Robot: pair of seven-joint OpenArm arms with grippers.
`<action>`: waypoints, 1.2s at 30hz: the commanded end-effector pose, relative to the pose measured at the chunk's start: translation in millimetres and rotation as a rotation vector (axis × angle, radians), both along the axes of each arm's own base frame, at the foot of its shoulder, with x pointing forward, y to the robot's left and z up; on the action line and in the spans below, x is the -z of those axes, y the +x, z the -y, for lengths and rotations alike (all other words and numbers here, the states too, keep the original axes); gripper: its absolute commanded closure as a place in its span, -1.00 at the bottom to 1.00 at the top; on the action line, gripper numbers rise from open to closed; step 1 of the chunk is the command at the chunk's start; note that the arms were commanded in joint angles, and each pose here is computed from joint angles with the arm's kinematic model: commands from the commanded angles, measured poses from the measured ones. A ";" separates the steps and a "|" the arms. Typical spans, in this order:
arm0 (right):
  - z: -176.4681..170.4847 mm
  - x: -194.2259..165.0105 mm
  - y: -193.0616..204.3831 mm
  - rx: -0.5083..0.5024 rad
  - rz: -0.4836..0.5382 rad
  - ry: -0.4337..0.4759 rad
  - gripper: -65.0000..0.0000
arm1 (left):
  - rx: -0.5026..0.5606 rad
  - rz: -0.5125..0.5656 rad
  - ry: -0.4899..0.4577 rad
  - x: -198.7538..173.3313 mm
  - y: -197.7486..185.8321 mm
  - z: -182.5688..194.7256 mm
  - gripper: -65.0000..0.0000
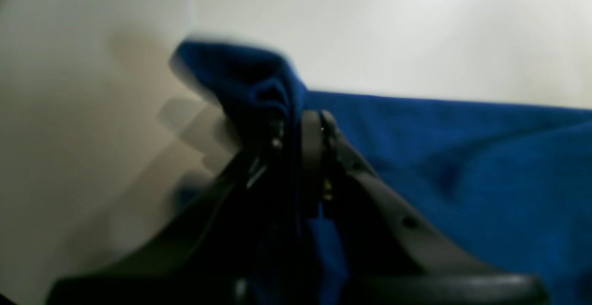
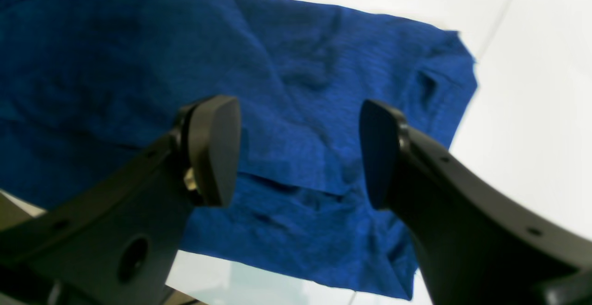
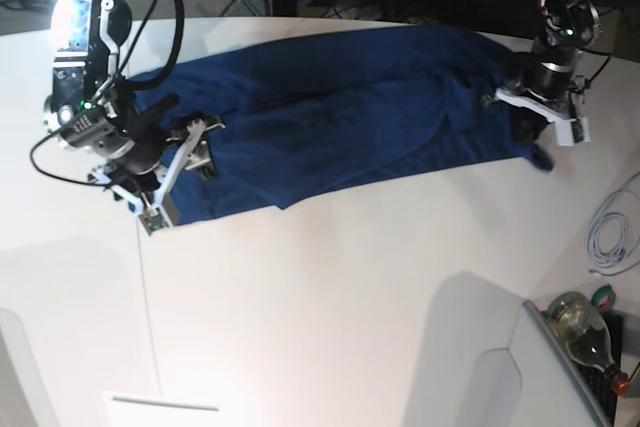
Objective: Layout the t-shirt on the table in an organized manner, then fold the t-shirt properly
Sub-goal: 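Grasp the end of the navy shirt strip with the left gripper, then fold the held shirt end over toward the right gripper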
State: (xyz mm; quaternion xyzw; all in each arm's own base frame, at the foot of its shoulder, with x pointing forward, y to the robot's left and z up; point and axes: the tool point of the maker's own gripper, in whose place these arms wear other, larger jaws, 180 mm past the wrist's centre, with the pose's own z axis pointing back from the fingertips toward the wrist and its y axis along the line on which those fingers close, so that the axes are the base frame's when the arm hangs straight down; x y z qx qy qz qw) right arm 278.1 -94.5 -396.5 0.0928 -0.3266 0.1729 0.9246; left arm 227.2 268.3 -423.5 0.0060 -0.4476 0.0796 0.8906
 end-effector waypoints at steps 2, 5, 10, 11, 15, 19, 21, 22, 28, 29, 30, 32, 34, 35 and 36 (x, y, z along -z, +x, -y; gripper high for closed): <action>-4.3 -11.8 9.6 -0.006 0.049 0.023 -0.15 | 0.039 0.034 0.026 -11.8 8.5 21.1 1.00; -4.3 -11.8 9.6 -0.006 0.049 0.023 -0.15 | 0.129 0.023 0.020 -8.1 14.4 62.2 1.00; -4.3 -11.8 9.6 -0.006 0.049 0.023 -0.15 | 0.203 0.013 -0.014 -2.1 18.8 109.8 1.00; -4.3 -11.8 9.6 -0.006 0.049 0.023 -0.15 | 0.204 0.012 -0.018 -1.3 19.2 114.8 1.00; -4.3 -10.9 8.4 -0.006 0.045 0.023 -0.15 | 0.242 0.006 -0.039 1.2 20.0 145.5 1.00; -4.3 -10.9 8.4 -0.006 0.045 0.023 -0.15 | 0.300 0.015 -0.064 -2.8 18.8 172.9 1.00; -3.7 -10.9 8.5 -0.004 0.046 0.023 -0.15 | 0.316 0.024 -0.079 -6.9 16.5 184.3 1.00; -3.7 -10.9 8.5 -0.004 0.046 0.023 -0.15 | 0.317 0.032 -0.088 -9.7 16.7 189.2 1.00; -3.7 -10.9 8.5 -0.004 0.046 0.023 -0.15 | 0.318 0.044 -0.107 -13.6 19.7 198.3 1.00; -3.7 -10.9 8.5 -0.004 0.046 0.023 -0.15 | 0.318 0.044 -0.107 -13.6 19.7 198.3 1.00; -3.7 -10.9 8.5 -0.004 0.046 0.023 -0.15 | 0.322 0.044 -0.110 -13.8 19.5 200.6 1.00; -3.7 -10.9 8.5 -0.004 0.046 0.023 -0.15 | 0.352 0.052 -0.121 -16.3 20.7 212.5 1.00; -3.7 -10.5 7.9 -0.004 0.044 0.023 -0.15 | 0.372 0.047 -0.129 -14.4 20.4 220.7 1.00; -3.7 -10.5 7.9 -0.004 0.044 0.023 -0.15 | 0.378 0.041 -0.131 -12.1 19.8 223.0 1.00; -3.7 -10.5 7.9 -0.004 0.044 0.023 -0.15 | 0.387 0.039 -0.134 -10.8 21.1 226.4 1.00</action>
